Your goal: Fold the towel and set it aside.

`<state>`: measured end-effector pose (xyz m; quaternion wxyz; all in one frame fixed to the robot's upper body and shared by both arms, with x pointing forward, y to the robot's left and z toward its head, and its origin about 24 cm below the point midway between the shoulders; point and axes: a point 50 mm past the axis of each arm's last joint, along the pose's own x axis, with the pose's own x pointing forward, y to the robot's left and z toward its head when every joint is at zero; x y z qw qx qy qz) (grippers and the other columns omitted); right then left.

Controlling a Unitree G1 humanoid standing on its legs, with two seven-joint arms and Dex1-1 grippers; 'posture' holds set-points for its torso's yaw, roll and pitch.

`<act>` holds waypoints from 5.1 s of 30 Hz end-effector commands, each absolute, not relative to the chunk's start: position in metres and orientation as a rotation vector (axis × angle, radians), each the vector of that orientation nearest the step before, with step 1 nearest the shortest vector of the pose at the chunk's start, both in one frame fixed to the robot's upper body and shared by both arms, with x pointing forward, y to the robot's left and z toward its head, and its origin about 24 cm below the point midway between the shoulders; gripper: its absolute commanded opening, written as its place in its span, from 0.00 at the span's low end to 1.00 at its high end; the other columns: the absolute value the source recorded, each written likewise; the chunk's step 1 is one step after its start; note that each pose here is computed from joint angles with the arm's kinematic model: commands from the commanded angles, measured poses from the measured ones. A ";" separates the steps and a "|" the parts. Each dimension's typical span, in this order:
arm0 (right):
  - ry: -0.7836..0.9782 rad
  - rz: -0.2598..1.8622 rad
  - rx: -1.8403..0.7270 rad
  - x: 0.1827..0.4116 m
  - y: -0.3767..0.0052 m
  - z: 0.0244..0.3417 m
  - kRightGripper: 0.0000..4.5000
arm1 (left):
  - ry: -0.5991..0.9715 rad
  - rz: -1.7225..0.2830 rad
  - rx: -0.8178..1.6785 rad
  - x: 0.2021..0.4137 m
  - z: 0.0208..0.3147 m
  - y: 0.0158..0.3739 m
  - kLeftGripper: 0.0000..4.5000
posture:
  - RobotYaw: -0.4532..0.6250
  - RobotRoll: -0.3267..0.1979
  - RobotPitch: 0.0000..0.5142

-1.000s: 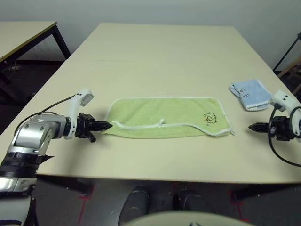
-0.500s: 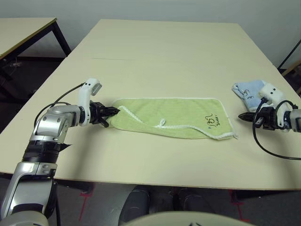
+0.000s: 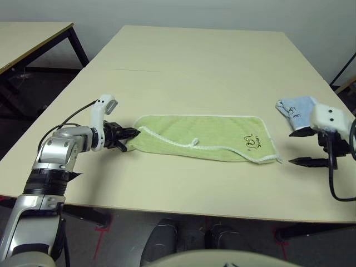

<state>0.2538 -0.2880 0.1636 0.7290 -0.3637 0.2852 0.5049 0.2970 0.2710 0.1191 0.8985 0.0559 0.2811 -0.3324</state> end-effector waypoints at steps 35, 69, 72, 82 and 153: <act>0.758 1.268 -0.478 0.246 -0.271 0.154 0.01 | 0.727 -0.837 0.074 0.272 0.127 0.268 0.00 | 0.51 0.62 0.13; 0.525 0.919 -0.612 0.329 -0.276 0.132 0.01 | 0.444 -0.604 0.238 0.357 0.125 0.264 0.00 | 0.50 0.62 0.13; 0.515 0.908 -0.598 0.333 -0.274 0.128 0.01 | 0.449 -0.616 0.231 0.358 0.123 0.263 0.00 | 0.50 0.62 0.13; 0.501 0.866 -0.618 0.343 -0.270 0.120 0.10 | 0.435 -0.587 0.268 0.362 0.119 0.259 0.05 | 0.50 0.62 0.12; 0.569 0.522 -0.153 0.284 -0.296 0.088 0.00 | 0.430 -0.477 0.267 0.311 0.090 0.282 0.00 | 0.50 0.62 0.14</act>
